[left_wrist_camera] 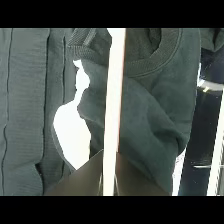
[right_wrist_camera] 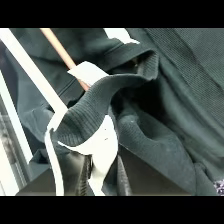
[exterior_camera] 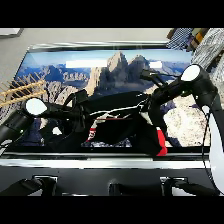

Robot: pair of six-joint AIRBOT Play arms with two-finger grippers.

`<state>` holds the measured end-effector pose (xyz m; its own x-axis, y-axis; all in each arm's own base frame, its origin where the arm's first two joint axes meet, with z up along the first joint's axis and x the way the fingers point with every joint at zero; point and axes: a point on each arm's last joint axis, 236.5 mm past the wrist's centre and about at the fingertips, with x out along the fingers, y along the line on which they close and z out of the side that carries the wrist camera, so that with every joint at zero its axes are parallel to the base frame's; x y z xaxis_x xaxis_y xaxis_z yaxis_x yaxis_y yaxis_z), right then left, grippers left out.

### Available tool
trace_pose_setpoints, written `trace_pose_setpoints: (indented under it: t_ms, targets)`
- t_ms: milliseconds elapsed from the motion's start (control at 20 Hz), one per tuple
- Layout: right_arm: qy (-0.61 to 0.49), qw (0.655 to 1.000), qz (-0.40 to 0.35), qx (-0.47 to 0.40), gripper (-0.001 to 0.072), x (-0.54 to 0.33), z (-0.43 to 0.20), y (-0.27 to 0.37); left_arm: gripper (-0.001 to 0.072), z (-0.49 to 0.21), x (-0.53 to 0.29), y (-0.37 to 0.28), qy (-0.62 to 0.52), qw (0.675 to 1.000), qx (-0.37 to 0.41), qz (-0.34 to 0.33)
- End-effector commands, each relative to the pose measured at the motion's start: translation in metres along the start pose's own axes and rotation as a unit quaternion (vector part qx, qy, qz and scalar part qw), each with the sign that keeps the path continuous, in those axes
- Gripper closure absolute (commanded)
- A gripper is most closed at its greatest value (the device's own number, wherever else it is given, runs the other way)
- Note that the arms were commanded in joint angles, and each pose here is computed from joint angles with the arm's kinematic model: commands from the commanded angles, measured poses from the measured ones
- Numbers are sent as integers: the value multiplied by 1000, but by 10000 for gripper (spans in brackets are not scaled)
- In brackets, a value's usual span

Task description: Fold the clothes and pants, and hang the long-sleeved shirts on hangers.

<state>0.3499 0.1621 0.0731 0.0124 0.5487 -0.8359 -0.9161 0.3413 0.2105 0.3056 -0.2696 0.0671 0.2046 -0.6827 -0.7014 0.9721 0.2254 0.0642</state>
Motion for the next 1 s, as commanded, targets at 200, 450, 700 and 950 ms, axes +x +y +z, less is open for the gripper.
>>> trace_pose_setpoints:
  t_ms: [200,450,700,950]
  targets:
    - [33,997,-70,14,678,-36,-12,3,164,9,-1,24,-24,994,-90,49]
    - [38,992,-118,31,679,-61,-15,7,7,27,-17,67,-81,972,-176,135]
    - [49,973,-193,119,679,-92,-31,3,8,-3,-59,108,-139,836,-507,159]
    - [34,961,-194,197,678,-97,-31,13,14,7,-14,63,-87,808,-576,87]
